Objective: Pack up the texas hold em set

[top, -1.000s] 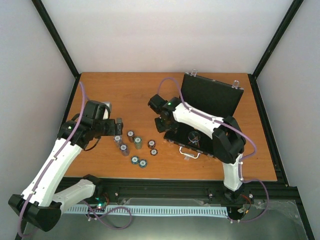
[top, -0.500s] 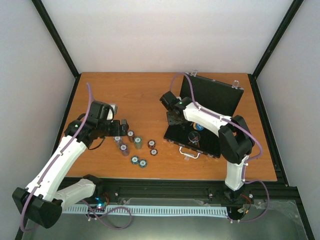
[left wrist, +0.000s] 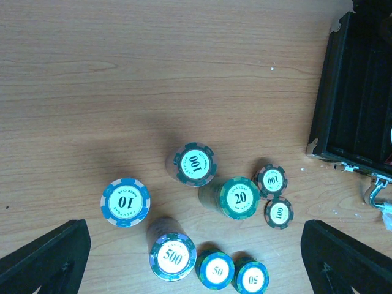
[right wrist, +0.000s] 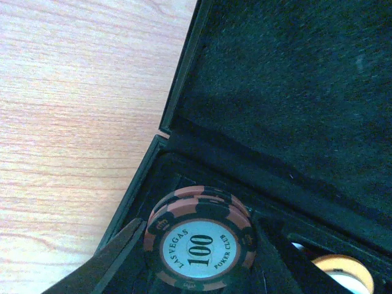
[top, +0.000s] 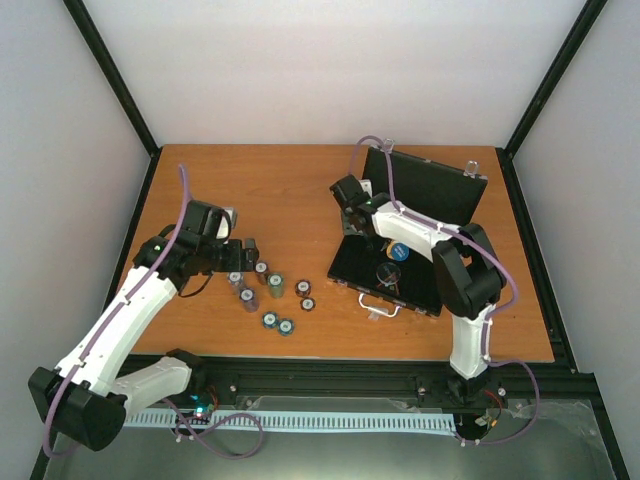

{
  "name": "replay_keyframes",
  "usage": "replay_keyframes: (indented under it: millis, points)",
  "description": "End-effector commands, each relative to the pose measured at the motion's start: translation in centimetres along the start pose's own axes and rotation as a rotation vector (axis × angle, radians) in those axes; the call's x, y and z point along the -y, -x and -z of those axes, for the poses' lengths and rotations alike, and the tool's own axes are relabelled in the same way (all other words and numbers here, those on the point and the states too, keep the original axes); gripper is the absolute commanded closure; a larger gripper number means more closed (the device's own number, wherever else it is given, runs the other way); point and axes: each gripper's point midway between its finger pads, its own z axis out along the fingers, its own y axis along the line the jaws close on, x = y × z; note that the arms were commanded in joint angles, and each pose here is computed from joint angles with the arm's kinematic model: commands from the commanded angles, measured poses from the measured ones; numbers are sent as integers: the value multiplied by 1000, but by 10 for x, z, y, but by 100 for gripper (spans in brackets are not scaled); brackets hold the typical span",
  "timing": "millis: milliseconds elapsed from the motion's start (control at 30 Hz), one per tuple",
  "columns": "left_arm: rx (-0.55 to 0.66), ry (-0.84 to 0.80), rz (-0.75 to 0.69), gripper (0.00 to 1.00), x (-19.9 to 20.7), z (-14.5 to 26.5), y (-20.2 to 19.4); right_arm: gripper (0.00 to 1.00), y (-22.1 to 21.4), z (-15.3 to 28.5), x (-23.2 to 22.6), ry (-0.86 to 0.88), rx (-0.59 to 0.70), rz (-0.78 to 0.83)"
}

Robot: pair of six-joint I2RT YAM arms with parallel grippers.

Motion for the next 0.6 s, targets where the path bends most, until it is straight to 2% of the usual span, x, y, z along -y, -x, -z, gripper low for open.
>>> replay_keyframes:
  millis: [0, 567]
  points:
    - [18, -13, -13, 3, 5, 5, 7, 74, 7, -18, 3, -39, 33, -12]
    - [5, -1, -22, 3, 3, 4, 4, 74, -14, -52, -2, -50, 2, -62]
